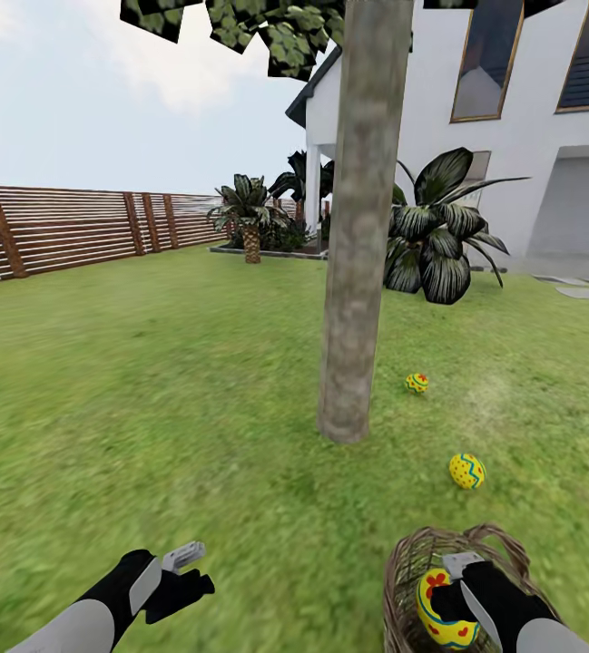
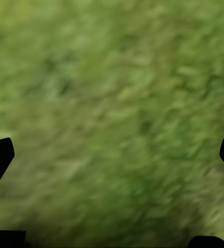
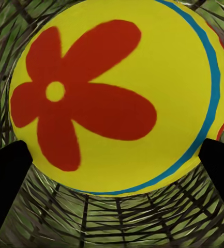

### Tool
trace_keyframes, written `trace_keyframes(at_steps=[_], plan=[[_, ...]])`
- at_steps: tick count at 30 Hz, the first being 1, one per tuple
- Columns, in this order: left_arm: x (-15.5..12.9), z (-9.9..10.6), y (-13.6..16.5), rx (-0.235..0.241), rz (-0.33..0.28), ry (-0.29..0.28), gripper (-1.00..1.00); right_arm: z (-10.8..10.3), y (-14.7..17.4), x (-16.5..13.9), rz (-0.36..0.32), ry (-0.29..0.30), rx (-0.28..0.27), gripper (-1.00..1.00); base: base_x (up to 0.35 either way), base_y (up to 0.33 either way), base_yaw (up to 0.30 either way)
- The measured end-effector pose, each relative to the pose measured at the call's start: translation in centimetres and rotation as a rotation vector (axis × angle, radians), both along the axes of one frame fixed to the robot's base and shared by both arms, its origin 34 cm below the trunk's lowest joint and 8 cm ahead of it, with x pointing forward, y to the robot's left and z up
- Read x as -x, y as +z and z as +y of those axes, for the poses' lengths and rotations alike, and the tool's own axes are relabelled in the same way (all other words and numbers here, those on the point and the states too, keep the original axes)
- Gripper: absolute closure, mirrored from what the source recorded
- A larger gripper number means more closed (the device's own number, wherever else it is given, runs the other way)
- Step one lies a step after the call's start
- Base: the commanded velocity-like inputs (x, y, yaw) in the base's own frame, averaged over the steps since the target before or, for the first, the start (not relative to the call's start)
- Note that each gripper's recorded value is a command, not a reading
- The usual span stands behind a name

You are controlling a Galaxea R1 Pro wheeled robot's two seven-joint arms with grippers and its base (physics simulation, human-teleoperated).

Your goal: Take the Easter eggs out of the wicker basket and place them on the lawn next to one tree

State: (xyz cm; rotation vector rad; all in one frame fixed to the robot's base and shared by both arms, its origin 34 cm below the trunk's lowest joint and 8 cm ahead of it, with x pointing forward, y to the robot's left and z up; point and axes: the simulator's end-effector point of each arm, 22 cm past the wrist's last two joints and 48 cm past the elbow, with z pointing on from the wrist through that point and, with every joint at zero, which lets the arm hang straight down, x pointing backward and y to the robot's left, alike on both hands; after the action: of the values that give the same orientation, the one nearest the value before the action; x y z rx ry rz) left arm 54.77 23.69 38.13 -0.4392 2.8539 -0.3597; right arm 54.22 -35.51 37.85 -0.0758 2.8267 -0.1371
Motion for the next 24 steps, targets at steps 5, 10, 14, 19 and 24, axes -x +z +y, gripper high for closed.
trace_keyframes(at_steps=[5,10,14,19,24], plan=[[-0.2,-0.1,1.1,0.001,0.0,0.0,-1.0,0.0,1.1,-0.2,0.001,0.0,0.0,1.0,0.0,0.0,0.0],[-0.4,-0.1,2.1,0.001,0.0,-0.001,-1.0,0.1,2.1,-0.4,0.001,0.001,-0.001,1.0,0.0,0.0,0.0],[-0.6,-0.1,3.0,0.001,0.001,-0.001,-1.0,0.1,2.9,-0.6,0.001,0.0,-0.001,1.0,0.0,0.0,0.0],[-0.8,-0.1,4.0,0.001,0.0,0.0,-1.0,0.1,4.0,-0.7,0.001,0.001,-0.001,1.0,0.0,0.095,0.0],[-1.0,-0.1,5.1,0.002,0.0,0.001,-1.0,0.1,5.0,-0.9,0.001,0.001,-0.001,1.0,0.0,0.226,0.0]])
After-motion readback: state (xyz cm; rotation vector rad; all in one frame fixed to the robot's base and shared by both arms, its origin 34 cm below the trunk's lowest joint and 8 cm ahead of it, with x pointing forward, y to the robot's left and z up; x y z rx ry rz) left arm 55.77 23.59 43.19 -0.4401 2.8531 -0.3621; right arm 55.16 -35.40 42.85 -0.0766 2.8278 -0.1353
